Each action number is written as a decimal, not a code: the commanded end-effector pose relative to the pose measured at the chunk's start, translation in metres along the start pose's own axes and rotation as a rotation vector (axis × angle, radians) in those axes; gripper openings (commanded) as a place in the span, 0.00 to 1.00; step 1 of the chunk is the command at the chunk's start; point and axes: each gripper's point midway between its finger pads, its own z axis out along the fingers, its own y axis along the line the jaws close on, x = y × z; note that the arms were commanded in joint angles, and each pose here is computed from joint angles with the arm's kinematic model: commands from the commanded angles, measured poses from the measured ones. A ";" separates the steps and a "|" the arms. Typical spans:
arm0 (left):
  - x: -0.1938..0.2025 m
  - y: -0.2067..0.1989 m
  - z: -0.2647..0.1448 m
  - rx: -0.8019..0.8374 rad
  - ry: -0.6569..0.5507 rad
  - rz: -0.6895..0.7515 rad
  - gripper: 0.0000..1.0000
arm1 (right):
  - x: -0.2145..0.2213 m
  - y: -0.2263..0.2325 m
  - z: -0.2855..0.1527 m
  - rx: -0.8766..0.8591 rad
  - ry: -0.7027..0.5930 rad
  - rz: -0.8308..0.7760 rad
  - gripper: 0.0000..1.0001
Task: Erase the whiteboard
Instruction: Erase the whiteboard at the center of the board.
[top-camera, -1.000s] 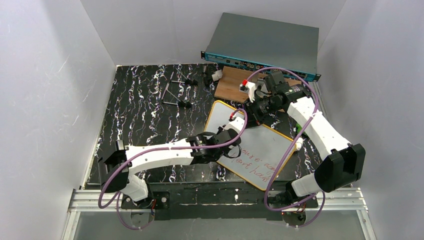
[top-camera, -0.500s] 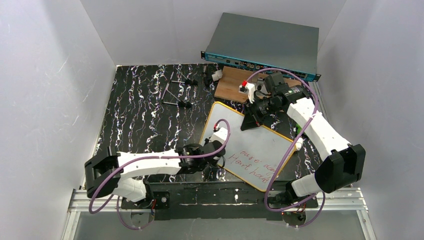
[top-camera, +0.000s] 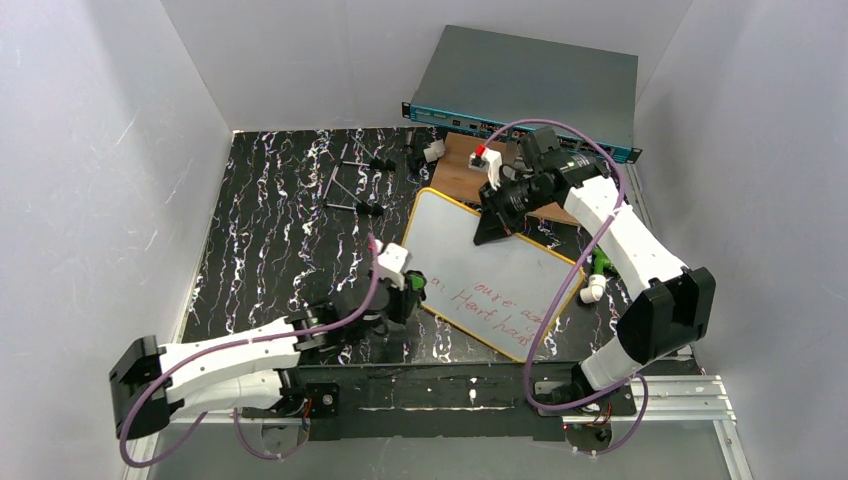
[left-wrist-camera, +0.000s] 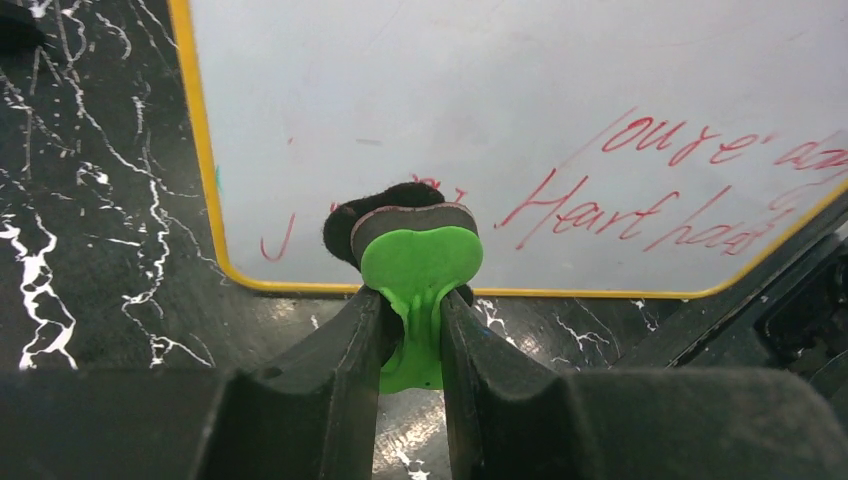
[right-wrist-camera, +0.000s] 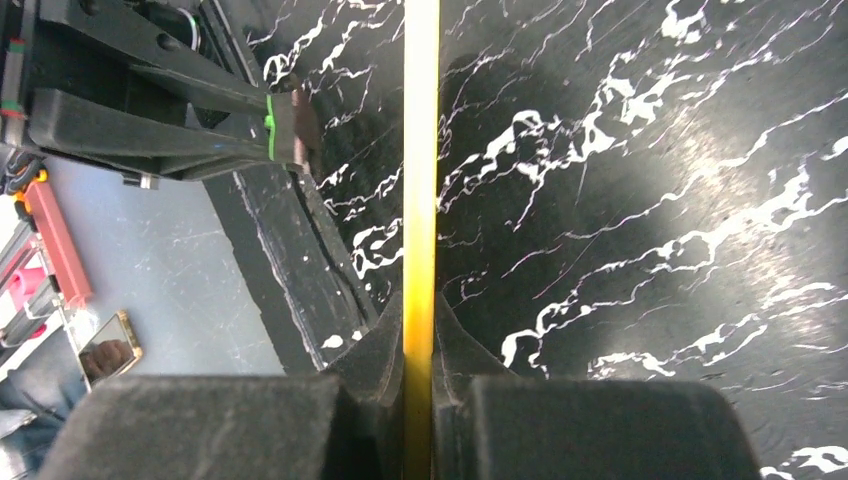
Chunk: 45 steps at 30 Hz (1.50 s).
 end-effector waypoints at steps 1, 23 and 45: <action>-0.017 0.010 -0.012 0.065 -0.126 -0.102 0.00 | -0.043 0.015 -0.014 -0.027 -0.111 -0.084 0.01; -0.013 0.002 0.008 0.127 -0.098 -0.106 0.00 | -0.039 0.012 0.003 -0.034 -0.131 -0.005 0.01; -0.008 -0.005 0.010 0.149 -0.074 -0.180 0.00 | -0.035 0.016 0.001 -0.031 -0.147 -0.026 0.01</action>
